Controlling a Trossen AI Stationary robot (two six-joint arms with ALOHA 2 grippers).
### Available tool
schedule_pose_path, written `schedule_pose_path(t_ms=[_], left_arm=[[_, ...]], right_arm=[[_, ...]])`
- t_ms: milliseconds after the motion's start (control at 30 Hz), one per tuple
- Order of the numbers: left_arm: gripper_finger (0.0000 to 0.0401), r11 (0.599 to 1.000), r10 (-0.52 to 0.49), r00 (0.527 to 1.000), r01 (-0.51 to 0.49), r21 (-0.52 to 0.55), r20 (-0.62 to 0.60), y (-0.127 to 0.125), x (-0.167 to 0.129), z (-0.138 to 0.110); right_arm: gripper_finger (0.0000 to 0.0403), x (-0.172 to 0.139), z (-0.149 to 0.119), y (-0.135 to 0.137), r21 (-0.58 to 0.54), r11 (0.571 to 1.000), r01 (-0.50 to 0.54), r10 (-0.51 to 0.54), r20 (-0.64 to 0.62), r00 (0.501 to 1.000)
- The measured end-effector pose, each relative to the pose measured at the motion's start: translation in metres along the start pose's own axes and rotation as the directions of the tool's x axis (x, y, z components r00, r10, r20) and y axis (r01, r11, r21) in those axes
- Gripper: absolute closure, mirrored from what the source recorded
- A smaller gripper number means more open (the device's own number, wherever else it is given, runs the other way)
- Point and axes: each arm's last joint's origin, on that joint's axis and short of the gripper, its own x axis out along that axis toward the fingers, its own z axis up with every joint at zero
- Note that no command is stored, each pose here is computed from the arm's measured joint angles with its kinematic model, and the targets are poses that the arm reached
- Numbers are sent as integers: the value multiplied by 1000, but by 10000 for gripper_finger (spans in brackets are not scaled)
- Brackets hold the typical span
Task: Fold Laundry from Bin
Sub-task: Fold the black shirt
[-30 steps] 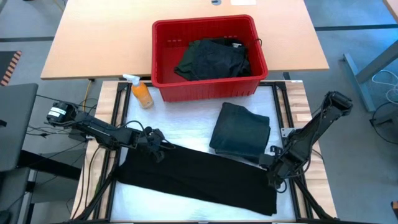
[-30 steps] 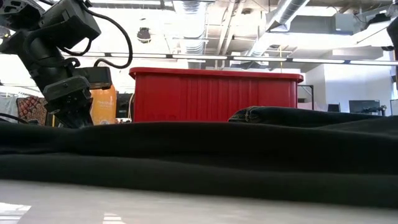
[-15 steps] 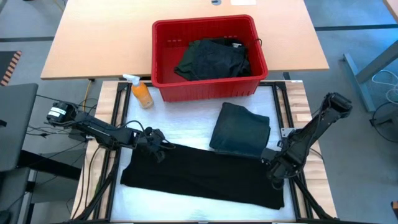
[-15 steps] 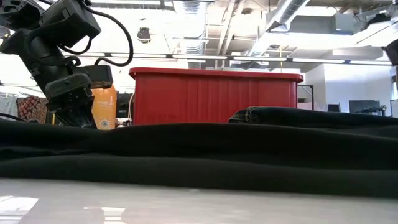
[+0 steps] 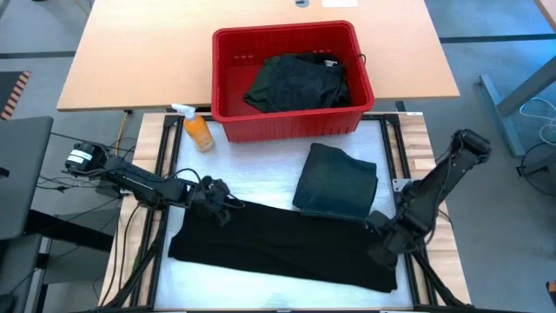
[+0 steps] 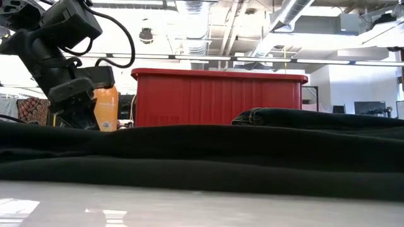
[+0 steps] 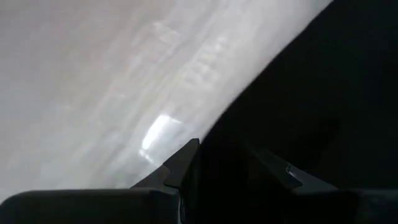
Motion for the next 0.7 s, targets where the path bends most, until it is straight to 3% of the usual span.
schedule_pose_path(t_ms=[233,467,700], left_arm=[[296,997,39,999,-41,65,31,1,0,1],[296,996,27,999,-29,86,22,1,0,1],[296,994,40,999,-40,98,5,2,0,-1]], right_arm=[[157,23,-25,1,191,976,106,-94,-75,993],[118,40,-38,1,236,967,97,-74,-105,992],[107,53,-40,0,226,972,68,-41,-121,992]])
